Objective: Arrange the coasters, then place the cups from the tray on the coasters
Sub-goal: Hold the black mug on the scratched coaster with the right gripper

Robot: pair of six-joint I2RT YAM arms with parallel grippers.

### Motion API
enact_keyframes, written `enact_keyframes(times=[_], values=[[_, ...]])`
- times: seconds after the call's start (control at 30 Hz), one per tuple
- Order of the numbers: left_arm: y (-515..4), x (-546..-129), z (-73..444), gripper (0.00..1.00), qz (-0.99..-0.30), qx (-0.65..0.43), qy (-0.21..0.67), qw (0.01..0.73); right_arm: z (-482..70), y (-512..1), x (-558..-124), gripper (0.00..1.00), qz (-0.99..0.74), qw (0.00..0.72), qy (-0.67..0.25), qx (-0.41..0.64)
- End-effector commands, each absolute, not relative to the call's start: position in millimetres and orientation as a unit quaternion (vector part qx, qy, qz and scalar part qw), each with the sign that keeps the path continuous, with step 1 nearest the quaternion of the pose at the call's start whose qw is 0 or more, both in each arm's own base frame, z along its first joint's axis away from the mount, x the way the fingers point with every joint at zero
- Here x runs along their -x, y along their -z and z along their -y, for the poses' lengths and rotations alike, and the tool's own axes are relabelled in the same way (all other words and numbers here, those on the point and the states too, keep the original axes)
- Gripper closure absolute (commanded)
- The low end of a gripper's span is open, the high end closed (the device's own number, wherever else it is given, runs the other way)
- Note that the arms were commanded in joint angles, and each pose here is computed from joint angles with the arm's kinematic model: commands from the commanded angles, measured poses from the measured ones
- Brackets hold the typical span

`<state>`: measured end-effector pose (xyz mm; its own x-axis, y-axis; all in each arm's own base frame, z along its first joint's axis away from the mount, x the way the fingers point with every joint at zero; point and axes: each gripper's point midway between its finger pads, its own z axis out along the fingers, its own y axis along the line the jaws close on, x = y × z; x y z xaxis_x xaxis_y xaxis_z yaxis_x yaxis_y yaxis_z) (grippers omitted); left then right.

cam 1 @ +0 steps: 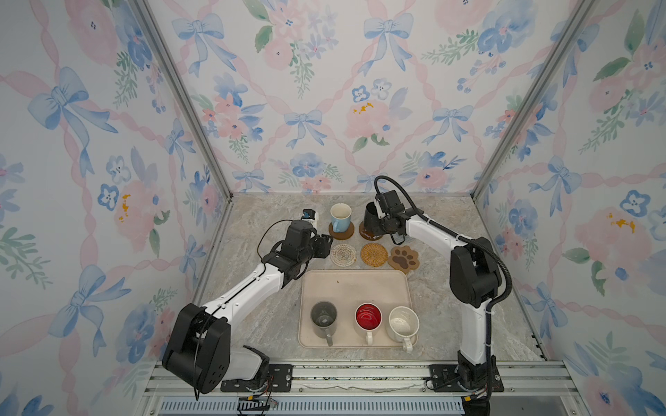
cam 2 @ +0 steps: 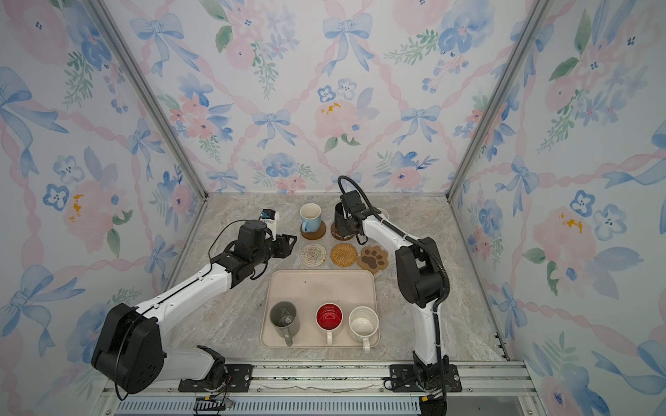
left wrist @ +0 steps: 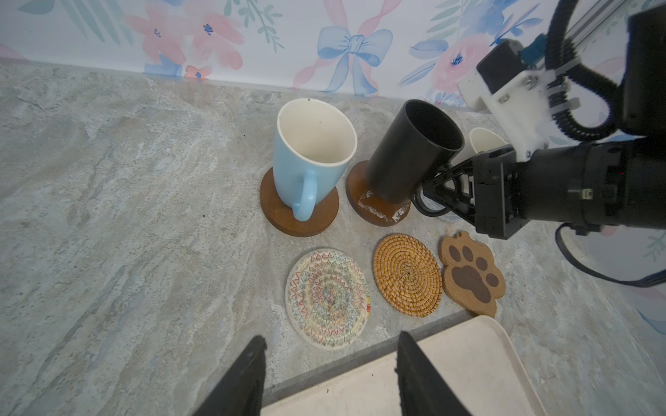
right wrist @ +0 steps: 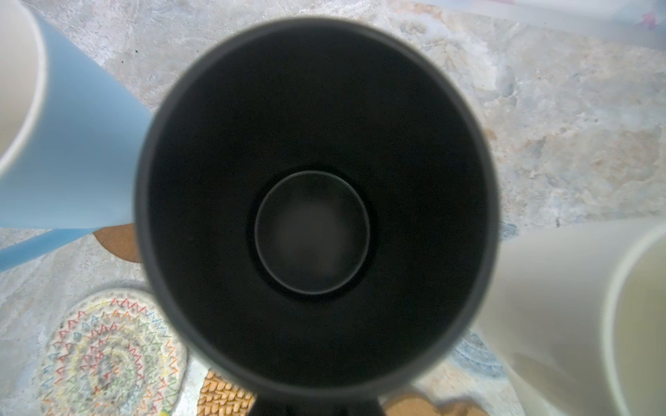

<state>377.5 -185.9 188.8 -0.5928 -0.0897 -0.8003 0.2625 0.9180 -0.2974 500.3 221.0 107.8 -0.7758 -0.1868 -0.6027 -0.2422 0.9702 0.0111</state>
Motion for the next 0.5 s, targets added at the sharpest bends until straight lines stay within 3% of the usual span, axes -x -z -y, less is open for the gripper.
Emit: enact_keyframes(times=[0.0,0.47], values=[[-187.8,-374.5,179.8,0.45,-0.872,-0.039,0.194,0.447,-224.1,-141.4,-526.9,1.00,-0.918,0.379,-0.043,0.109],[-185.1,-373.0,179.2,0.45,-0.874,-0.038,0.193,0.444,-224.5,-125.1,-527.4,1.00,-0.922,0.368,-0.034,0.115]])
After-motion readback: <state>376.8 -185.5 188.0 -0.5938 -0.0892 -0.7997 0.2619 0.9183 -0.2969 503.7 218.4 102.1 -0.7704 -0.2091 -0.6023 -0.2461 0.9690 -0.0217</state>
